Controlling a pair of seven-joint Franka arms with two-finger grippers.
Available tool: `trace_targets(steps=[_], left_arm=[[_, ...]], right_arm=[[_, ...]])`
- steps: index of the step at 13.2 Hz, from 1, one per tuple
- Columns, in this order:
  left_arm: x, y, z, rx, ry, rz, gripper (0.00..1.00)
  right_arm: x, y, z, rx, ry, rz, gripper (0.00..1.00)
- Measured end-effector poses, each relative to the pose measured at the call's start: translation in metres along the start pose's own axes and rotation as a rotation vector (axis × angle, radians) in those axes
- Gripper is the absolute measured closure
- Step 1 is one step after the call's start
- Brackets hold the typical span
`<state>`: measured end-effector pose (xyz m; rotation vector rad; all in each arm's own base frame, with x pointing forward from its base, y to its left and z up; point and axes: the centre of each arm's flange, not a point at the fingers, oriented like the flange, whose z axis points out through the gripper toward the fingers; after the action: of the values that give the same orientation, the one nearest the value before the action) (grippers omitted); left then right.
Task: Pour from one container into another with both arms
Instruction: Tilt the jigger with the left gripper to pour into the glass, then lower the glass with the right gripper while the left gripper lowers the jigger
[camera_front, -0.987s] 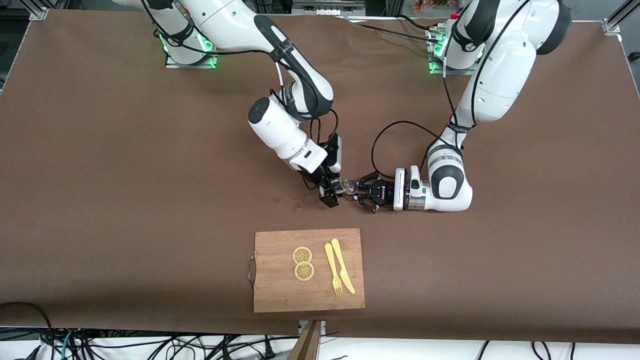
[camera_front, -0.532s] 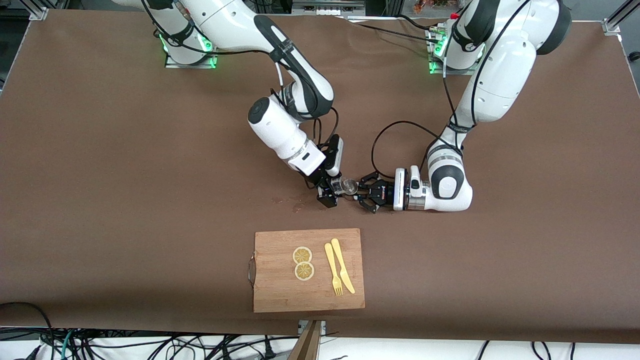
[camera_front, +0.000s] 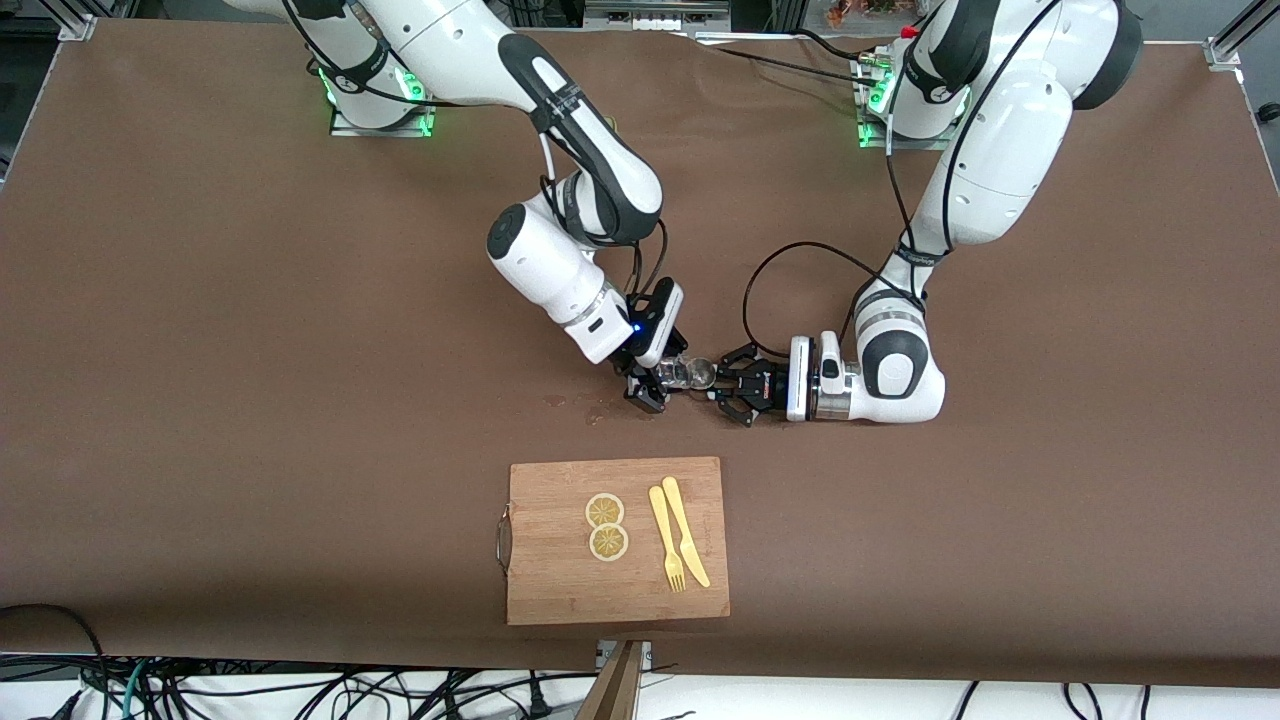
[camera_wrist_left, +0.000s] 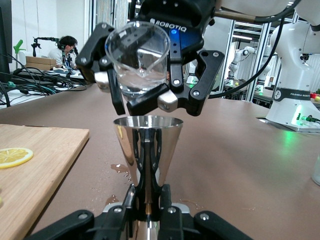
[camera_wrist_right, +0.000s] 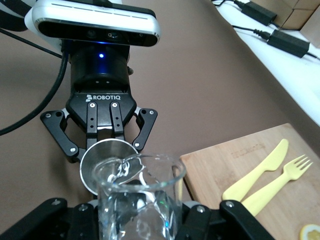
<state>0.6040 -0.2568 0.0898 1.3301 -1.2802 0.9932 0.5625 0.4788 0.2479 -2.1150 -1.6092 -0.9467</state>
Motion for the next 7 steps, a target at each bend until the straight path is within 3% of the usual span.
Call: trace_targets(steps=[7], left_arm=[[0.001,-0.001,-0.001,0.002,0.000,0.003,0.79]], right_arm=[[-0.031,0.071,-0.033,0.145,0.024,0.083,0.87]])
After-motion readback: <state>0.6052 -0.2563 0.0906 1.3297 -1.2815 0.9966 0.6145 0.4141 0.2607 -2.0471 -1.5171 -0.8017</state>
